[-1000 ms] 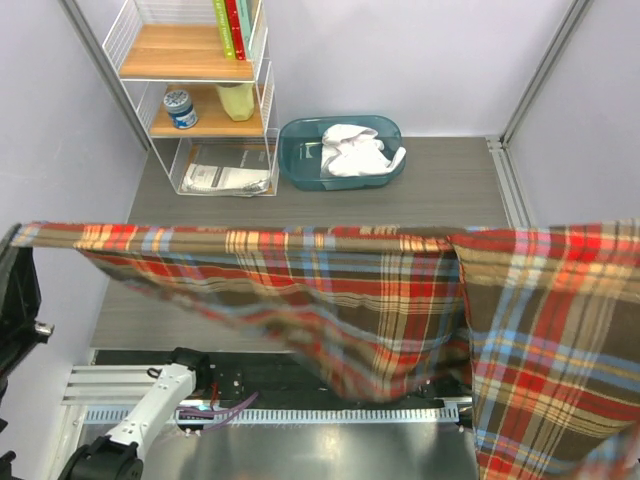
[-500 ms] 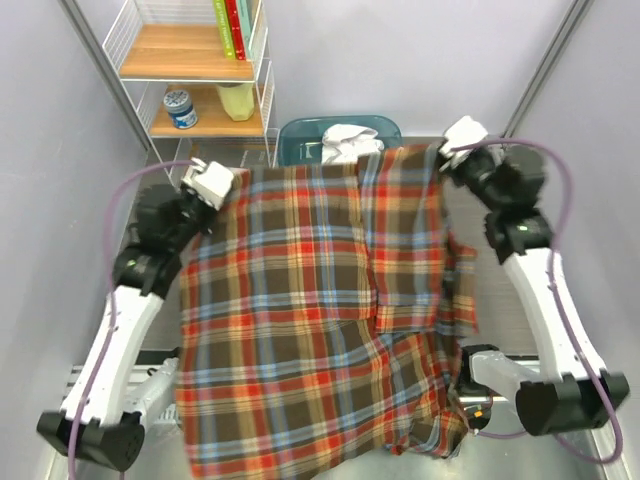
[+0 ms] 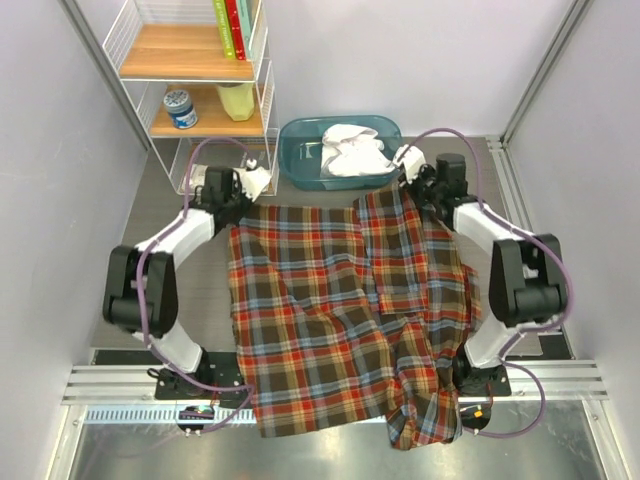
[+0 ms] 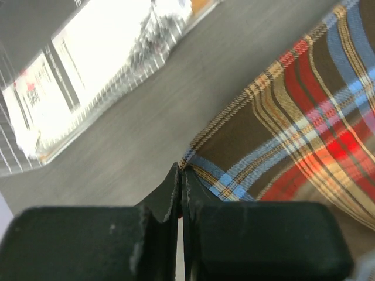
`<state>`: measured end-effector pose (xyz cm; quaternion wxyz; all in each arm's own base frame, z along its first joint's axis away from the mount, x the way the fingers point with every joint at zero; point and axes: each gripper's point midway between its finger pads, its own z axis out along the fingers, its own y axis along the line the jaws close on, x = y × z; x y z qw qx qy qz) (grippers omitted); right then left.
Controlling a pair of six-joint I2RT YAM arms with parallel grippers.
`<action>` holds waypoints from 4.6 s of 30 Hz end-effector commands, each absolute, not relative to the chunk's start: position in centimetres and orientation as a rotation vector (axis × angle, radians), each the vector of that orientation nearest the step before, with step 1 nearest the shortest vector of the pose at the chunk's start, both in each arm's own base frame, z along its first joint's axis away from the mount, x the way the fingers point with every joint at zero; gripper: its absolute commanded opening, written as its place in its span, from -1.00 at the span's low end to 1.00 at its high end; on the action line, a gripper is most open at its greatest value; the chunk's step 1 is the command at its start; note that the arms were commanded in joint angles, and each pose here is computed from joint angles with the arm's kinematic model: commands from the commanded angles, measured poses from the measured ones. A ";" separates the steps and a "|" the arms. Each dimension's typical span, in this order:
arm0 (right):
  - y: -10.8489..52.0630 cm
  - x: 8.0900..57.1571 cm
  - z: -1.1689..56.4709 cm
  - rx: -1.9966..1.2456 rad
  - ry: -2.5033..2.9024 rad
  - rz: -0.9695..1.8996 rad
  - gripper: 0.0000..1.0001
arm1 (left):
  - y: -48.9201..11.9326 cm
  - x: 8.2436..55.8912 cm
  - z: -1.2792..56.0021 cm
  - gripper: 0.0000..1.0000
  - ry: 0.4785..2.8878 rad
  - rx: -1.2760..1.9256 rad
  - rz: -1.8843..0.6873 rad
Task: Fold and stack the long sleeve shirts
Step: Flatten the shirt out, then fold the shirt
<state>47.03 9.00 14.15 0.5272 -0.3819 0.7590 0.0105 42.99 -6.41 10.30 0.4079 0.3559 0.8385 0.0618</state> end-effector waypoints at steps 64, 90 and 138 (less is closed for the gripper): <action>-1.2 26.4 2.5 -1.048 2.769 0.005 -0.10 | -2.8 19.5 -0.8 -0.58 2.933 1.047 0.044; 1.9 26.8 8.2 -1.008 2.656 0.168 -0.07 | -4.3 24.3 7.4 -0.52 2.666 1.114 -0.008; 8.7 25.7 4.5 -0.554 2.904 0.657 0.02 | -6.7 28.6 11.8 0.16 2.434 0.945 -0.126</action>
